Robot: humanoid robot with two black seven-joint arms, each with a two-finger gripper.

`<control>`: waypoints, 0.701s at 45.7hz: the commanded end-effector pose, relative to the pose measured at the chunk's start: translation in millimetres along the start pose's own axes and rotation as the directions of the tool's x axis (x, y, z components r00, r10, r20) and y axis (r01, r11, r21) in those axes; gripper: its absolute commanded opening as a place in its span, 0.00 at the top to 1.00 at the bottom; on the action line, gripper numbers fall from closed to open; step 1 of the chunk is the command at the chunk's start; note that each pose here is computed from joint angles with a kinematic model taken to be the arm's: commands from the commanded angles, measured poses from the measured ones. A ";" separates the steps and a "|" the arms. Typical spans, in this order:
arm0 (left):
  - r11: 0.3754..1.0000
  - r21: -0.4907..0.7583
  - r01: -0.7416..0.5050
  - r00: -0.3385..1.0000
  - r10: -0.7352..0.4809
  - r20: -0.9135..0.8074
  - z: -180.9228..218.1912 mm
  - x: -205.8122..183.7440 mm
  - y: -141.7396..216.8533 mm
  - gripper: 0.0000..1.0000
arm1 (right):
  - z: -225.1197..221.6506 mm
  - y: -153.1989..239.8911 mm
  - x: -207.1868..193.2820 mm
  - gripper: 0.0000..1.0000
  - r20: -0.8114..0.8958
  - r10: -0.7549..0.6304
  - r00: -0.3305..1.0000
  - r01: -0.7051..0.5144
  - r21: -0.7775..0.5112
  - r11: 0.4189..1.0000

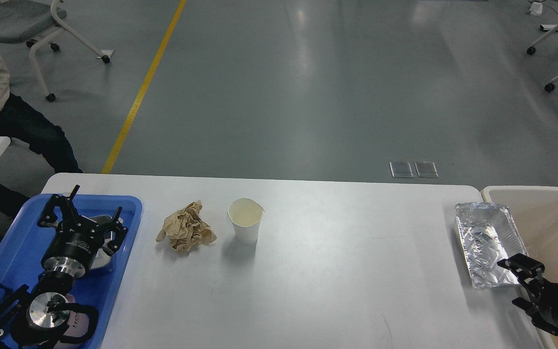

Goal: Tidy desktop
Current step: 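Reach the right gripper to the edge of the foil-covered tray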

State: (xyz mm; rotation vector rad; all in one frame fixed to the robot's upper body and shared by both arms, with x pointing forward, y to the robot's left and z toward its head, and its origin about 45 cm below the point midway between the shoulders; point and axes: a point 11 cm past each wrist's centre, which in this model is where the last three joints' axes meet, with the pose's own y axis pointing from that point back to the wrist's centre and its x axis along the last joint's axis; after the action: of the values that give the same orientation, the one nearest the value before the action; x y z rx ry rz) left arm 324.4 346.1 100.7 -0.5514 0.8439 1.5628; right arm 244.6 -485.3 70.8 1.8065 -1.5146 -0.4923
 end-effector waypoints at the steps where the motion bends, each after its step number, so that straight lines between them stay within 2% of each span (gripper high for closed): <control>1: 1.000 0.000 0.000 1.000 0.000 0.000 0.1 0.0 0.0 0.04 | 5.7 -2.1 4.2 0.00 0.023 0.020 1.000 -0.020 -0.010 1.000; 13: 1.000 0.000 0.002 1.000 -0.002 -0.002 -0.5 -0.8 0.0 0.04 | -1.7 -5.7 3.2 0.00 0.022 0.022 1.000 -0.022 0.006 1.000; 17: 1.000 0.003 0.001 1.000 -0.001 0.000 -1.4 -0.2 0.2 0.04 | -1.9 -7.0 1.1 0.06 0.016 0.018 1.000 -0.018 0.007 1.000; 24: 1.000 0.014 -0.012 1.000 0.012 0.014 -3.8 1.2 0.8 0.04 | 2.7 -12.3 -10.3 0.28 -0.032 -0.011 0.999 0.010 -0.015 1.000; 29: 1.000 0.013 -0.016 1.000 0.015 0.016 -3.2 1.7 0.9 0.04 | 3.8 -13.5 -8.9 0.54 -0.050 -0.011 0.999 0.010 -0.029 1.000; 32: 1.000 0.013 -0.016 1.000 0.015 0.016 -3.2 1.7 0.9 0.04 | 3.4 -13.7 -7.1 0.57 -0.050 -0.006 0.999 0.004 -0.028 1.000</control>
State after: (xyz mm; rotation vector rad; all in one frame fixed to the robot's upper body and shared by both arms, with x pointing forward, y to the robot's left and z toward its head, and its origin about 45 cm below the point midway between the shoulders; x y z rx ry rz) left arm 322.8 344.2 97.4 -0.5230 0.8492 1.5708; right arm 249.3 -476.2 57.9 1.7978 -1.4637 -0.4706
